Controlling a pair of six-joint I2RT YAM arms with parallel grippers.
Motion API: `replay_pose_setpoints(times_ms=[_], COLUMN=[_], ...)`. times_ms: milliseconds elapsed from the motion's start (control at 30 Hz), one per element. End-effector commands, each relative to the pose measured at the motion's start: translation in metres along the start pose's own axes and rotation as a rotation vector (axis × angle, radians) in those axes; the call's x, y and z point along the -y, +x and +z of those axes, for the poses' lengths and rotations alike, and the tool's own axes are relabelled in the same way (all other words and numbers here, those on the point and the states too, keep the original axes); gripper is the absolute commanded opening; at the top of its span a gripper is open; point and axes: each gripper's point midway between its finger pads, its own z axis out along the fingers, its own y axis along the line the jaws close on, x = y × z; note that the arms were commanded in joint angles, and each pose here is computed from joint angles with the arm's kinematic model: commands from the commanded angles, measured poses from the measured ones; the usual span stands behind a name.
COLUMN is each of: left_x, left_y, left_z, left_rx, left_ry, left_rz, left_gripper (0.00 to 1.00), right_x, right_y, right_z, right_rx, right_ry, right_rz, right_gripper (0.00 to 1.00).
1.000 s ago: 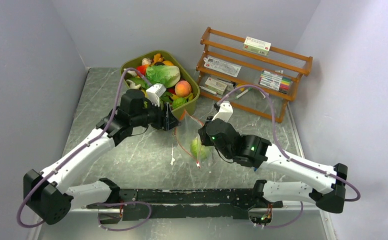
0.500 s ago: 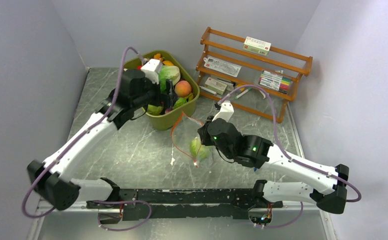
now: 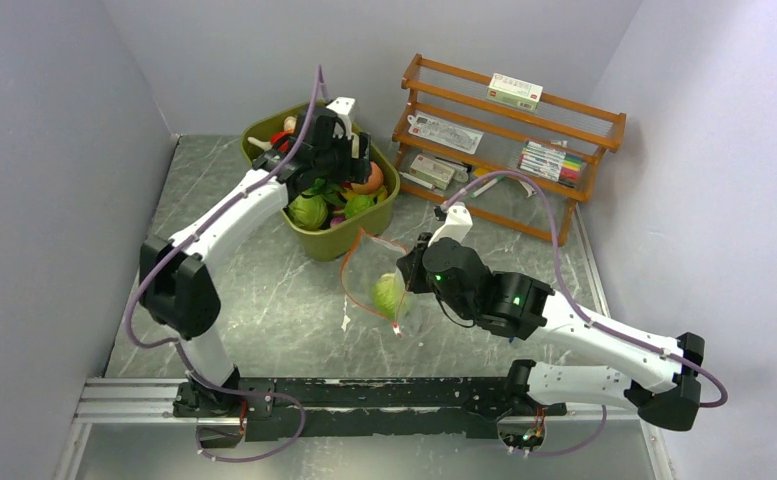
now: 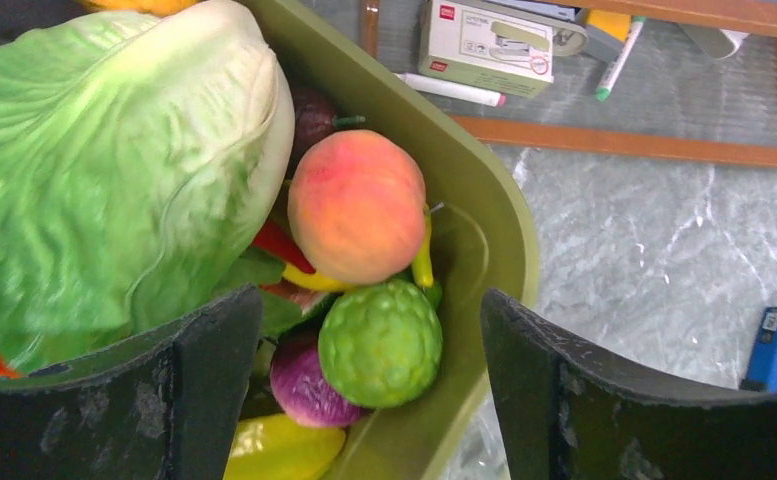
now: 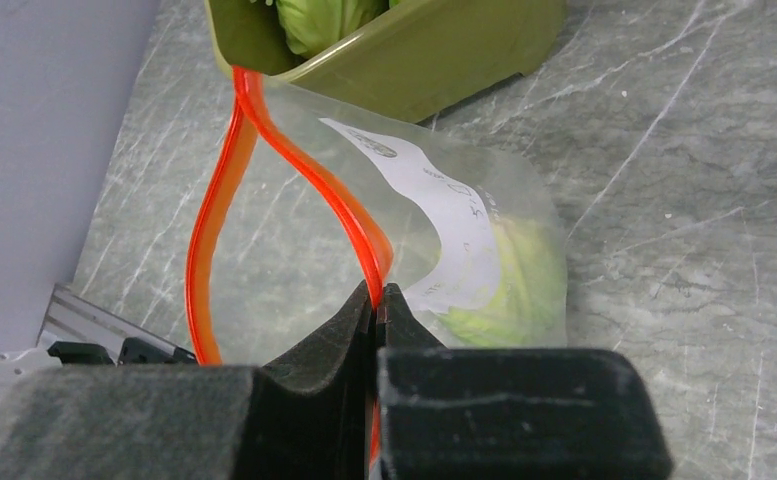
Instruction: Place the food in the zip-top bag and seal the zipper
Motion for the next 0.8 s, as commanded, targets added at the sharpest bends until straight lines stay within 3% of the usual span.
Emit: replay_pose_setpoints(times_ms=[0,233,767], left_x=[-0.002,-0.003,-0.005], left_y=[-0.007,0.009,0.023], left_z=[0.026,0.063,0.092], left_rx=[0.01,-0.047,-0.069], left_ry=[-0.01,-0.017,-0.015], left_rz=[0.018,0.009,0.01], left_gripper=[0.8,0.83,0.82], right_x=[-0.004,-0.005,-0.005], right_y=[-0.008,-0.007,-0.007], right_z=[-0.002,-0.001,0.0], right_rx=[0.028,0.025,0.028], right_ry=[-0.022,-0.024,-0.023], right_rz=[0.025,0.026,0.028], right_gripper=[0.0,0.0,0.0])
